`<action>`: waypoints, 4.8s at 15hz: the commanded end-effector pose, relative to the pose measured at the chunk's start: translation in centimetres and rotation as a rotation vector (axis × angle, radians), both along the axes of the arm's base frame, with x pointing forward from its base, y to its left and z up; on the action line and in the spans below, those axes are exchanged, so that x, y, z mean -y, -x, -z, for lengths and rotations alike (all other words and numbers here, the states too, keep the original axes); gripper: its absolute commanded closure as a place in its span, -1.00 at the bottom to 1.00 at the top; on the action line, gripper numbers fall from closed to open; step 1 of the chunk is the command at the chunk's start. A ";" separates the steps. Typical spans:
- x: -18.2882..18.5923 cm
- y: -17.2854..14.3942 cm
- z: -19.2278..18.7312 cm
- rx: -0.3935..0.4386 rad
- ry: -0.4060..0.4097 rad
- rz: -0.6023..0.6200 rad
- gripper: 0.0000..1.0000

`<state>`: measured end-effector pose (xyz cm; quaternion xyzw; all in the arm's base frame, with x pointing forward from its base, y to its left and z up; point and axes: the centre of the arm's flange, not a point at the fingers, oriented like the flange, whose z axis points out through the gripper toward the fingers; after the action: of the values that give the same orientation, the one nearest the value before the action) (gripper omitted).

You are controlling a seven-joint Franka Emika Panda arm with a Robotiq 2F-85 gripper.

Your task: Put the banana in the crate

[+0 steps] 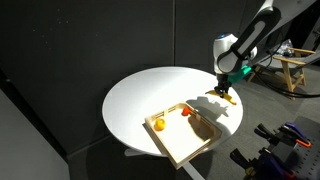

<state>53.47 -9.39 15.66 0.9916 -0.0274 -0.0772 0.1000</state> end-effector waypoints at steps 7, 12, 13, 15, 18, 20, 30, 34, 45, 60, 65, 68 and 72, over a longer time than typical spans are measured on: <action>-7.3 2.8 -7.1 0.044 -0.053 -0.073 0.70; -11.6 3.2 -7.2 0.061 -0.072 -0.083 0.70; -12.4 3.2 -7.0 0.063 -0.073 -0.075 0.70; -13.9 3.2 -6.6 0.064 -0.076 -0.062 0.70; -15.9 3.2 -6.4 0.073 -0.084 -0.041 0.70; -16.8 3.3 -6.5 0.081 -0.082 -0.035 0.70; -17.1 3.3 -6.1 0.071 -0.075 -0.046 0.20; -17.1 3.3 -6.1 0.071 -0.075 -0.046 0.20; -19.8 3.0 -8.0 0.082 -0.081 -0.086 0.70; -24.7 2.4 -6.7 0.028 -0.103 -0.162 0.70; -26.6 1.9 -5.7 0.034 -0.154 -0.189 0.70; -26.8 1.6 -4.9 0.036 -0.173 -0.194 0.70; -26.5 1.4 -3.4 0.034 -0.185 -0.199 0.70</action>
<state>51.13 17.28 19.80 0.9957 0.0706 -0.0540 0.0267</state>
